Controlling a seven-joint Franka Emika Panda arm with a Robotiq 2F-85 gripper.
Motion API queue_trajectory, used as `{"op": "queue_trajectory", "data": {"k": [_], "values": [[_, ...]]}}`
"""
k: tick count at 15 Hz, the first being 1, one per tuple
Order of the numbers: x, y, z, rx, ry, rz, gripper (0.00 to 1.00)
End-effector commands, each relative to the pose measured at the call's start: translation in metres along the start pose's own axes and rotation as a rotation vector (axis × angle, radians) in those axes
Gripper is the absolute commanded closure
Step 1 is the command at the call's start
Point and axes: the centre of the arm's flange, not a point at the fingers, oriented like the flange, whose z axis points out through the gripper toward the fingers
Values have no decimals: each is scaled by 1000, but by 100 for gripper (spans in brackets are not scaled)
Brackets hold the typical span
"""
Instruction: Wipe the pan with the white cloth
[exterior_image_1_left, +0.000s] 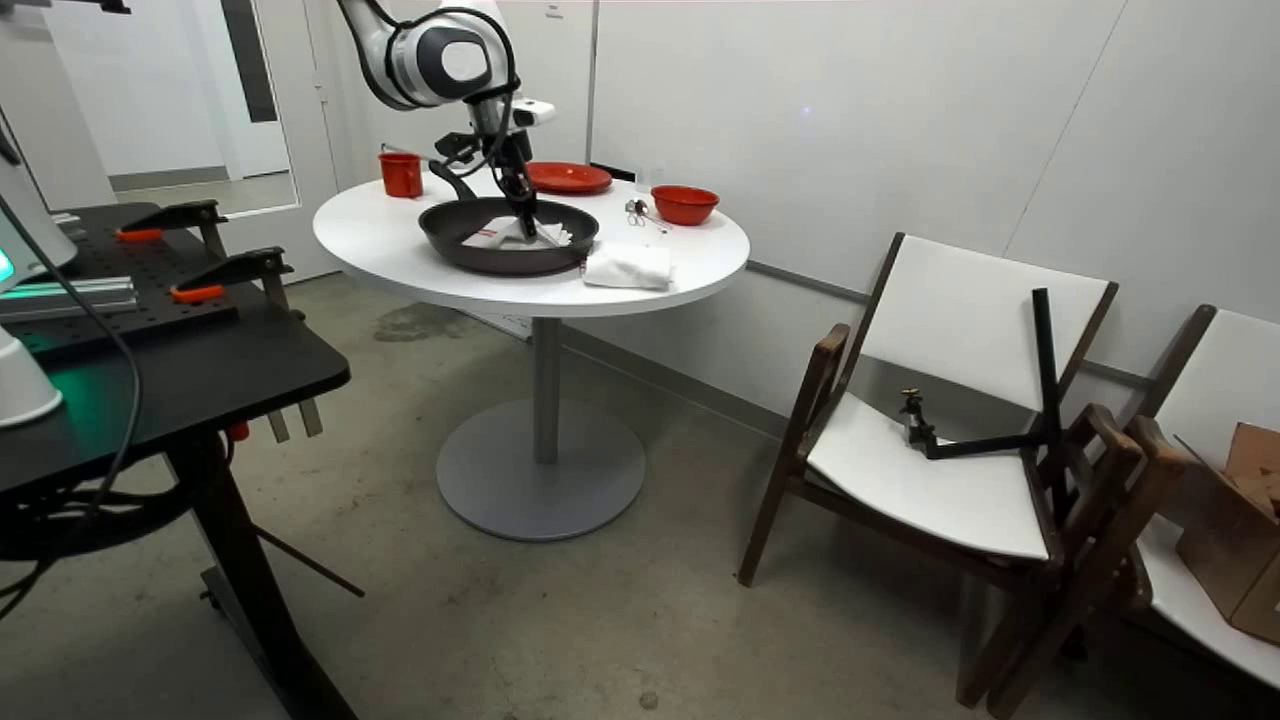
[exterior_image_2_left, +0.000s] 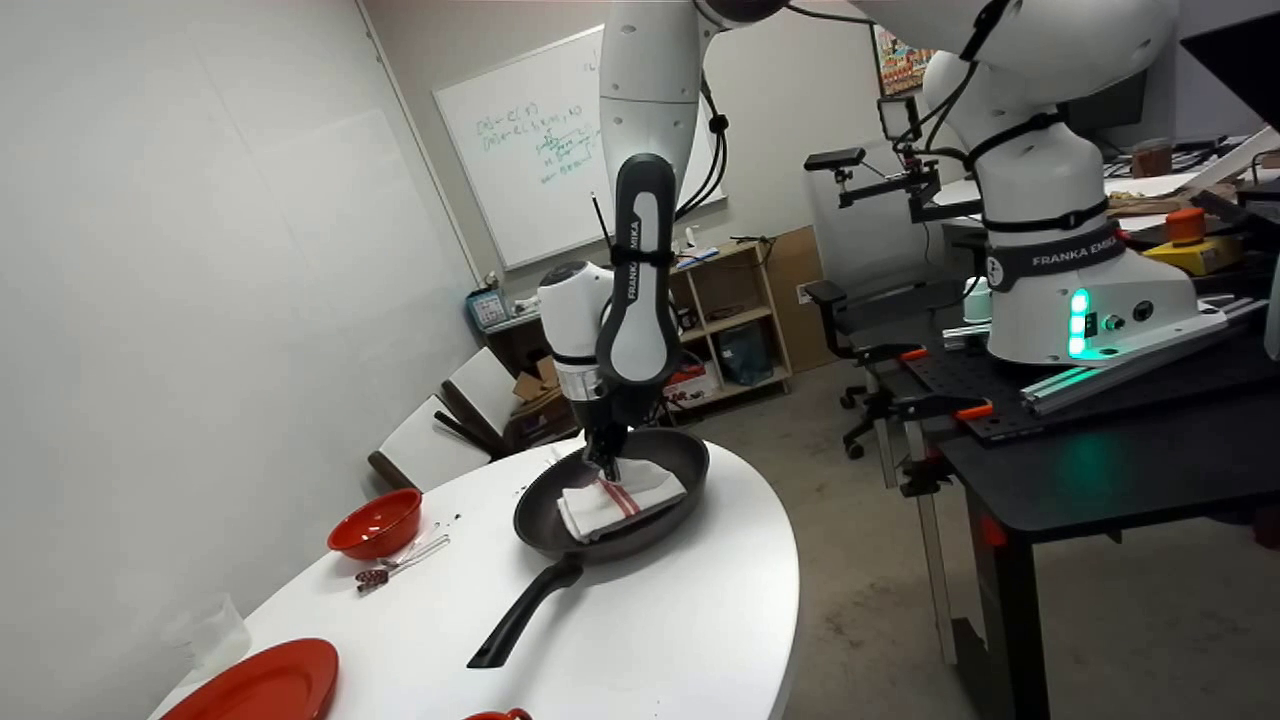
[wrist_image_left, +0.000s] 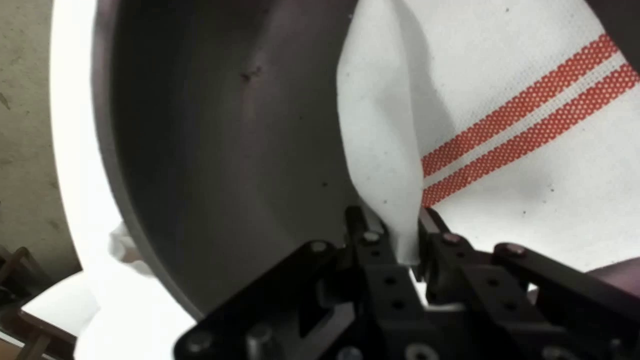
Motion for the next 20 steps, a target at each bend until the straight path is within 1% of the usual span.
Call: {"op": "queue_trajectory", "data": {"k": [1, 4, 7, 9, 10, 12, 15, 20], "values": [[-17, -35, -13, 15, 8, -90, 96], [-24, -51, -14, 21, 4, -145, 96], [-21, -49, -11, 16, -9, -155, 96], [-14, -43, -8, 11, -46, -161, 95], [-10, -42, -4, -4, -58, -159, 95], [-5, -41, 1, -11, -109, -176, 96], [4, -47, 9, -25, -176, -187, 95], [14, -62, 21, -38, -238, -200, 95]]}}
